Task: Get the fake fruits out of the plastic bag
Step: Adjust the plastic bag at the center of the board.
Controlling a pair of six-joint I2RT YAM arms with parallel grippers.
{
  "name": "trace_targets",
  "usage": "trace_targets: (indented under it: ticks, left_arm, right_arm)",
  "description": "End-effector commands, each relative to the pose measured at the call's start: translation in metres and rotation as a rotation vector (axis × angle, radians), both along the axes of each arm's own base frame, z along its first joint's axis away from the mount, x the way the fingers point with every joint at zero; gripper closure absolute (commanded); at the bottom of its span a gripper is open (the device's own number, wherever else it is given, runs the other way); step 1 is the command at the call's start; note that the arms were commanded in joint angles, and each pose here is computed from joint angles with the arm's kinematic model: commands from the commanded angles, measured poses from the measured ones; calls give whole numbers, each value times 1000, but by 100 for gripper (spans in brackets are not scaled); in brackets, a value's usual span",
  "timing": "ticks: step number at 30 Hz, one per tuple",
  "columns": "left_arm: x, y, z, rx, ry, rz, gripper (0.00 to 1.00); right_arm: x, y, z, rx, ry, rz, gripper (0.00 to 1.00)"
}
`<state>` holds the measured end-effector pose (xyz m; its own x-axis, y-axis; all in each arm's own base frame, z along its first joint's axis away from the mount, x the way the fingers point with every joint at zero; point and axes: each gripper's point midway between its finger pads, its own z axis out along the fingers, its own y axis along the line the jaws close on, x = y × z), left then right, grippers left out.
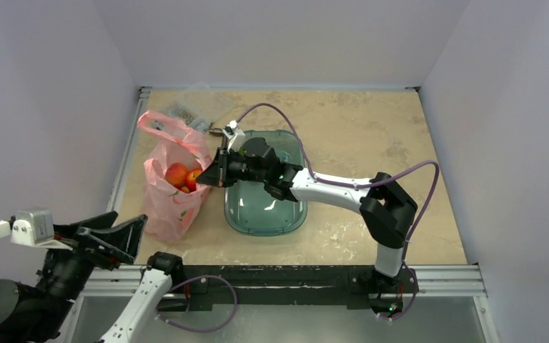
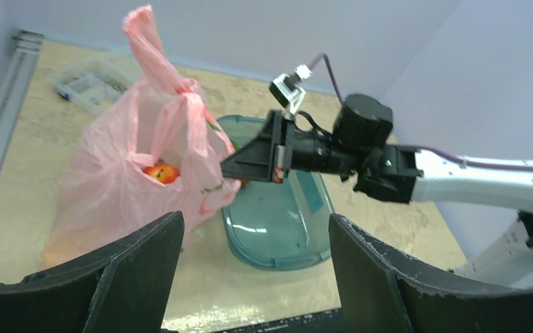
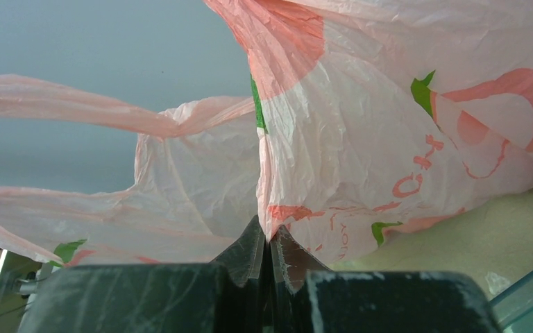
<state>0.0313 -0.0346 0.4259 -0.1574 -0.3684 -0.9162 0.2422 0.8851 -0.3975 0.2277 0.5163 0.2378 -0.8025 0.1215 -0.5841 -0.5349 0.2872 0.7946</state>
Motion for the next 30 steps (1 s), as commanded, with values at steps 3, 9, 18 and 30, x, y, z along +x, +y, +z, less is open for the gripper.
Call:
trace_targets:
  ticks: [3,9,18,30]
  left_arm:
    - [54,42,1,97,131,291,24]
    - [93,20,5,101,174,221,20]
    - [120,17,-73,119,371,263,57]
    - [13,40,-155,-278,261,365,100]
  right_arm:
    - [-6,2,43,101,-92,41,100]
    - [-6,4,42,105,-101,48,100]
    - [-6,9,51,149,-104,56,100]
    - [11,-5,72,369,62,-10,100]
